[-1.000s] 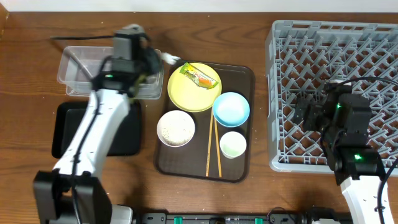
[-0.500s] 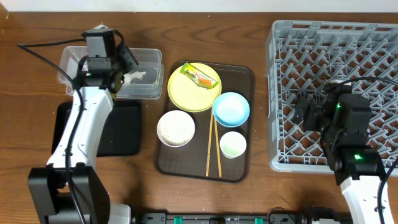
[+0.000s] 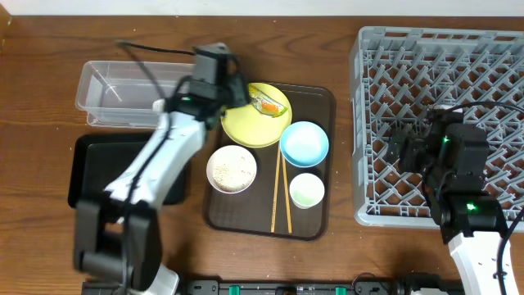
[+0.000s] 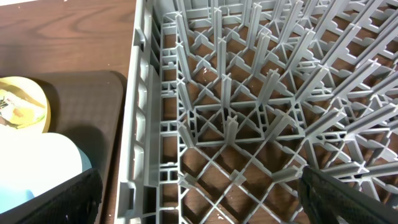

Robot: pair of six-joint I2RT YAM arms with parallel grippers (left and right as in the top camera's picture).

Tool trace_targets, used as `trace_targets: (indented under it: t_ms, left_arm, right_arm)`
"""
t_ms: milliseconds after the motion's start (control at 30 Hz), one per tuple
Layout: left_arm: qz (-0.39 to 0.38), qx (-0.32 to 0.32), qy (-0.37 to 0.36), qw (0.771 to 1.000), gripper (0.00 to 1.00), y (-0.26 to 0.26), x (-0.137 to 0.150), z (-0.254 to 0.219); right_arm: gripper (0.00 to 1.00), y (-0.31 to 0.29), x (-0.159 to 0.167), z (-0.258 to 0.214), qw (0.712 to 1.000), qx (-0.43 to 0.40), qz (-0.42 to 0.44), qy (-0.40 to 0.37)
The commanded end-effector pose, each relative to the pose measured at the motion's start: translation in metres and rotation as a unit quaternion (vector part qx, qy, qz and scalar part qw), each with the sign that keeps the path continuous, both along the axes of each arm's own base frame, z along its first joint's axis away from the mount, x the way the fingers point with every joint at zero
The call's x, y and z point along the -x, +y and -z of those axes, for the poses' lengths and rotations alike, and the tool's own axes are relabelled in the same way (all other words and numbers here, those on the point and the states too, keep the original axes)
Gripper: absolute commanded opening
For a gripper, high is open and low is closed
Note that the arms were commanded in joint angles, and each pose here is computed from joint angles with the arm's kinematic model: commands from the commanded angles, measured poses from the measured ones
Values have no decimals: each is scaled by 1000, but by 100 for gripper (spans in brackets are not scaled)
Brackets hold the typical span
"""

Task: Sort waste into correct bins and load items into the dishwasher rack
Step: 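Return left gripper to yellow plate and grasp the snack wrapper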

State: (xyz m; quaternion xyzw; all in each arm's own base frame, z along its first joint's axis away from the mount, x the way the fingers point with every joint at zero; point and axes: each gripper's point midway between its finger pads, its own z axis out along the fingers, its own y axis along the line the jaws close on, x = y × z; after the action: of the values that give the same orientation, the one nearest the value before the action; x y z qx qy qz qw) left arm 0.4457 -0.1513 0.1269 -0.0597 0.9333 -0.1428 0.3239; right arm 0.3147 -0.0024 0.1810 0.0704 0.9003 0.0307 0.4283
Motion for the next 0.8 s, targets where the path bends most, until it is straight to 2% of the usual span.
trace_targets:
  t_ms: [0, 267, 400, 633, 767]
  left_arm:
    - [8, 6, 21, 1000, 66, -21, 0, 25]
    - [-35, 40, 72, 996, 68, -40, 1, 71]
    - [-46, 37, 94, 994, 68, -39, 3, 94]
    - [-46, 35, 99, 993, 68, -42, -2, 120]
    - [-45, 40, 88, 994, 63, -44, -8, 119]
  right_arm:
    - [99, 3, -3, -8, 1000, 0, -7, -9]
    - [99, 3, -3, -8, 1000, 0, -7, -8]
    - [99, 3, -2, -8, 1000, 0, -7, -7]
    - [99, 3, -2, -7, 1000, 0, -7, -6]
    - [98, 3, -1, -6, 1000, 0, -7, -2]
